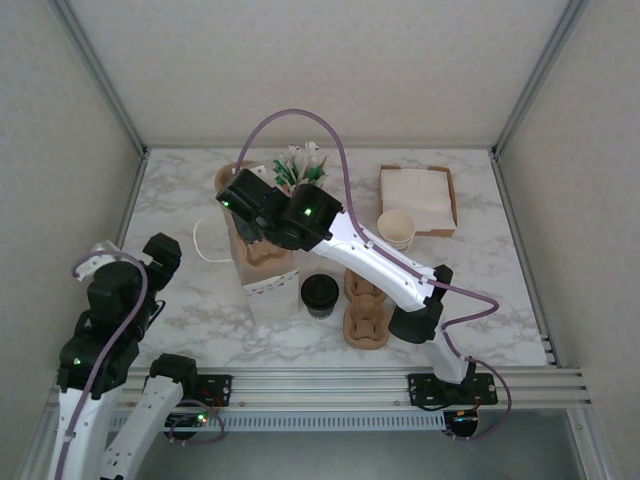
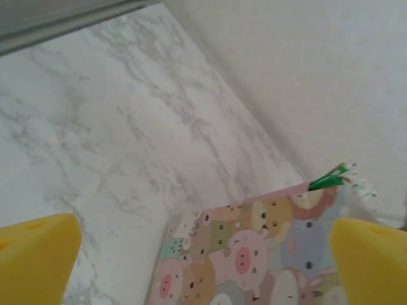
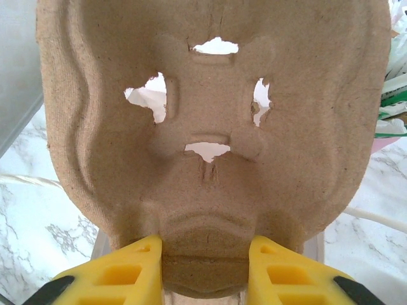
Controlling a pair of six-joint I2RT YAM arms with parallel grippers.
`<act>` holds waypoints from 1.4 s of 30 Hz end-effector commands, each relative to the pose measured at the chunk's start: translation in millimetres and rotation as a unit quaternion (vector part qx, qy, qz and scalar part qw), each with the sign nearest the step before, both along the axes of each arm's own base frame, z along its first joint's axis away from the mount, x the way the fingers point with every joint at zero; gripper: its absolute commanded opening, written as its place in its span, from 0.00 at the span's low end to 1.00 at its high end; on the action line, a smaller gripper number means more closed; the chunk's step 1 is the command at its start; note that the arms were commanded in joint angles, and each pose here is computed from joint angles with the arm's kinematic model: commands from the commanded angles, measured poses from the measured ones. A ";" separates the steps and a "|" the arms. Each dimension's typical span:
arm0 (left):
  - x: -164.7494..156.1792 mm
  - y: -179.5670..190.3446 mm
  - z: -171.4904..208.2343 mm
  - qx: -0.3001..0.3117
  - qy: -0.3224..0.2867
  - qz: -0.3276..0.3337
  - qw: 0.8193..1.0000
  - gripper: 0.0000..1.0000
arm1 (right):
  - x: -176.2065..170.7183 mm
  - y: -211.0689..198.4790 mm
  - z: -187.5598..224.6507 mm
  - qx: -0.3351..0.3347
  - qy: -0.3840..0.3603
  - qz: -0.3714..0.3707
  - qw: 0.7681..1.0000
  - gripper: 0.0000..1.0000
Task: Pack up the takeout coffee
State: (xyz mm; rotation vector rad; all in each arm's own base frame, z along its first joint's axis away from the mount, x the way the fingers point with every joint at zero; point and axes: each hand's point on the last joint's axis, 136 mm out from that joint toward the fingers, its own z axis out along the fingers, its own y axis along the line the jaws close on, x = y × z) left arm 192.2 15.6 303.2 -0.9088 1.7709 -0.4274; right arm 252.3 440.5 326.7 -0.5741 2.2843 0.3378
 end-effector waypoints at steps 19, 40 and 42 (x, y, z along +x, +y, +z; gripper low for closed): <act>18.5 -37.6 10.3 -0.036 -0.020 -0.092 0.995 0.96 | 7.7 -1.9 -0.3 0.013 -0.012 -0.057 0.998 0.31; 34.3 -40.0 10.7 -0.004 -0.002 -0.101 0.995 0.96 | 15.9 -9.0 37.8 0.081 -0.044 -0.098 0.991 0.30; 34.8 -38.6 12.8 0.001 -0.004 -0.099 0.995 0.97 | 16.9 -11.7 42.3 0.084 -0.051 -0.105 0.990 0.30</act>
